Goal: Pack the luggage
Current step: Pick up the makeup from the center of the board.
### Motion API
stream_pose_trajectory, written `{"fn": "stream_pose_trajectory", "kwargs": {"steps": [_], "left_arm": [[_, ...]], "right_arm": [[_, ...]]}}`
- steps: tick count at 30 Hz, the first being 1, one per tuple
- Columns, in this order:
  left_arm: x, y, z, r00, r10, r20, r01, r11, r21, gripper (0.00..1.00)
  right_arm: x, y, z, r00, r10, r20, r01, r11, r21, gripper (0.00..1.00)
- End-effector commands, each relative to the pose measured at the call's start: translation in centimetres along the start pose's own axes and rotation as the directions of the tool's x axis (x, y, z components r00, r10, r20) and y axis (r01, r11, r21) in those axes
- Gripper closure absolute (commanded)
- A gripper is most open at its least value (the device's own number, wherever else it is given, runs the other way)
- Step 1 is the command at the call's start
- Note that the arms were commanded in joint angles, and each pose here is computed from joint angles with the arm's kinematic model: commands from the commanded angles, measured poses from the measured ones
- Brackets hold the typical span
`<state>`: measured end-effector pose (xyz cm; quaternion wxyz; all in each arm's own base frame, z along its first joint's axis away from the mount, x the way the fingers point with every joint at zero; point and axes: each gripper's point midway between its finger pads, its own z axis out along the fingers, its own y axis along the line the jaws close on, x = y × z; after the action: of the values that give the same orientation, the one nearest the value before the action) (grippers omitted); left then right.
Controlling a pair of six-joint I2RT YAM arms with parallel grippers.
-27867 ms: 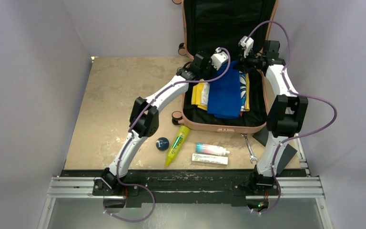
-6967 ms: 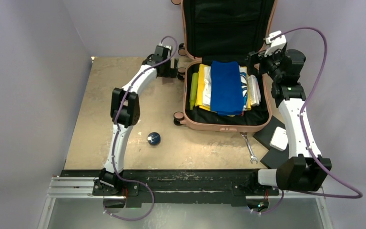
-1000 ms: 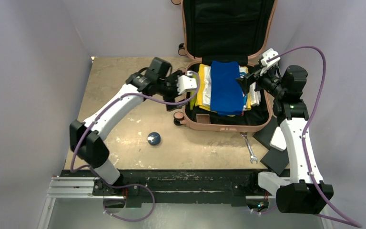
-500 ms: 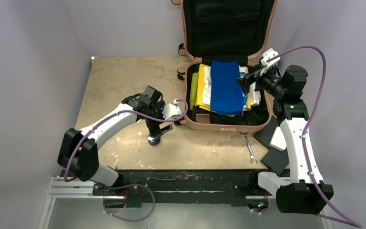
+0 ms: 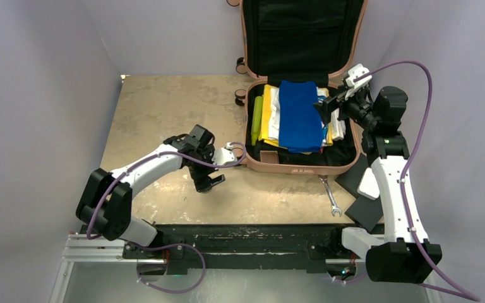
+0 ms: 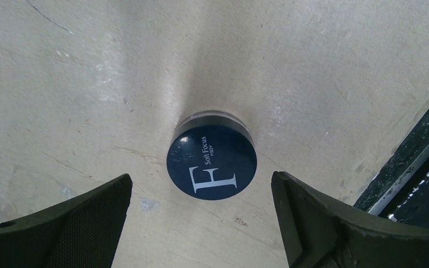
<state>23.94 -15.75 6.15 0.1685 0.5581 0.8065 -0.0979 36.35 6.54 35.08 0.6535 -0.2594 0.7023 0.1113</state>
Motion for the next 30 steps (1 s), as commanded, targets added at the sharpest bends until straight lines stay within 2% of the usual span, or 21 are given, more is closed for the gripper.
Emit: {"fn": "stream_pose_trajectory", "kwargs": {"steps": [1, 10, 18, 21, 25, 26, 27, 28, 30], "left_arm": [[0.3, 0.0, 0.0, 1.0, -0.003, 0.004, 0.003, 1.0, -0.018, 0.06], [1.6, 0.3, 1.4, 1.0, -0.002, -0.023, 0.001, 0.999, -0.041, 0.07], [2.1, -0.2, 2.3, 0.999, -0.008, -0.035, 0.007, 1.0, -0.015, 0.21], [2.1, -0.6, 2.6, 0.999, -0.01, -0.033, 0.01, 1.0, 0.008, 0.23], [2.3, -1.0, 3.1, 0.999, -0.015, -0.042, 0.016, 0.999, 0.034, 0.33], [2.3, -1.1, 3.2, 0.999, -0.016, -0.043, 0.018, 0.999, 0.04, 0.37], [2.3, -1.2, 3.2, 0.999, -0.018, -0.04, 0.02, 0.999, 0.044, 0.49], [2.2, -1.1, 3.2, 0.999, -0.019, -0.037, 0.021, 0.999, 0.045, 0.54], [1.9, -1.2, 3.2, 0.999, -0.02, -0.03, 0.022, 0.998, 0.053, 0.75]], "right_arm": [[-1.8, -0.2, -0.6, 0.998, -0.041, 0.048, 0.04, 0.999, 0.023, 0.01], [-1.6, -0.3, -0.5, 0.998, -0.037, 0.043, 0.036, 0.999, 0.025, 0.01], [-1.4, -0.3, -0.4, 0.999, -0.034, 0.038, 0.033, 0.999, 0.023, 0.01], [-1.5, -0.4, -0.4, 0.999, -0.034, 0.038, 0.033, 0.999, 0.024, 0.01], [-1.5, -0.3, -0.4, 0.999, -0.034, 0.039, 0.033, 0.999, 0.023, 0.01], [-1.5, -0.4, -0.4, 0.999, -0.034, 0.039, 0.033, 0.999, 0.025, 0.01], [-1.5, -0.3, -0.4, 0.999, -0.035, 0.04, 0.034, 0.999, 0.024, 0.01], [-1.5, -0.4, -0.4, 0.999, -0.034, 0.038, 0.033, 0.999, 0.025, 0.01], [-1.5, -0.4, -0.4, 0.999, -0.034, 0.039, 0.033, 0.999, 0.025, 0.01]]}}
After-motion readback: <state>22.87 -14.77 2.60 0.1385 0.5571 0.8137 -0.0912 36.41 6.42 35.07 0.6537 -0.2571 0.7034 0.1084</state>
